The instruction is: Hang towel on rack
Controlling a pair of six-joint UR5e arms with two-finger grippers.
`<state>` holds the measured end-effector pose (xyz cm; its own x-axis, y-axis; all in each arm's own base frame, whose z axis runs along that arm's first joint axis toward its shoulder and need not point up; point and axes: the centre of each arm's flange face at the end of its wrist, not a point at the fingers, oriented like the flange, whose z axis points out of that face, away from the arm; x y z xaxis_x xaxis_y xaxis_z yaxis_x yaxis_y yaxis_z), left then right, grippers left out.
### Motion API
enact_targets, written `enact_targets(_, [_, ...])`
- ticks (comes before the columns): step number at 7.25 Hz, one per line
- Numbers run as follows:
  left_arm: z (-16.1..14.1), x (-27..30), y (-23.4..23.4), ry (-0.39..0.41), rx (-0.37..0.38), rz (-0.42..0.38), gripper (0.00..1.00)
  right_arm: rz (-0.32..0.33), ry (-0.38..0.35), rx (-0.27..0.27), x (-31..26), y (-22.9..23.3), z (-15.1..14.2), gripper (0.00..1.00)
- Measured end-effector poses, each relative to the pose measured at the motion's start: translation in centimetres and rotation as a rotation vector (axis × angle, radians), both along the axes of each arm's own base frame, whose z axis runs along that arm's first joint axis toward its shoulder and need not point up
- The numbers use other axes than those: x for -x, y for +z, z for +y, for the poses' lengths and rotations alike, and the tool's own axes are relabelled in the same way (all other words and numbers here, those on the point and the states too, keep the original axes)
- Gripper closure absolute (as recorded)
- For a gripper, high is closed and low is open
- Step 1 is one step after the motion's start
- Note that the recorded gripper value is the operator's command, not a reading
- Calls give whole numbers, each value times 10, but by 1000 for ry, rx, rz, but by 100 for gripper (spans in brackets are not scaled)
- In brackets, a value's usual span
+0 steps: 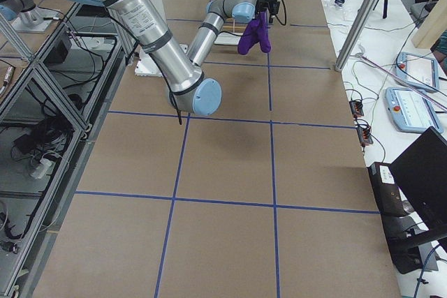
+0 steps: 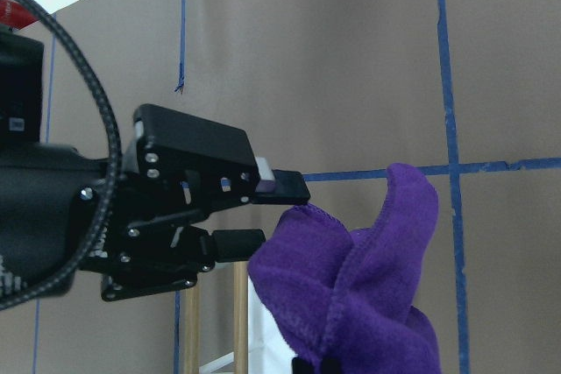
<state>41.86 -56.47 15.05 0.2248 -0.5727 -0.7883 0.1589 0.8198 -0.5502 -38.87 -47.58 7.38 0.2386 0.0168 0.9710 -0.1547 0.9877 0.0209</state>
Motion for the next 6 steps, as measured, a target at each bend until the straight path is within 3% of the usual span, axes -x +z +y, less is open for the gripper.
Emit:
enact_targets(2, [12, -13, -1, 21, -7, 14, 100, -6, 2, -6, -2, -3, 2, 100])
enact_targets(4, [14, -14, 1, 27, -20, 22, 100, -8, 2, -9, -4, -3, 4, 100])
enact_targets(5, [16, -13, 0, 28, -35, 35, 100, -9, 2, -10, -6, -2, 5, 80])
enact_targets(6, [16, -12, 0, 27, -47, 47, 100, -11, 3, -12, -8, -1, 7, 1])
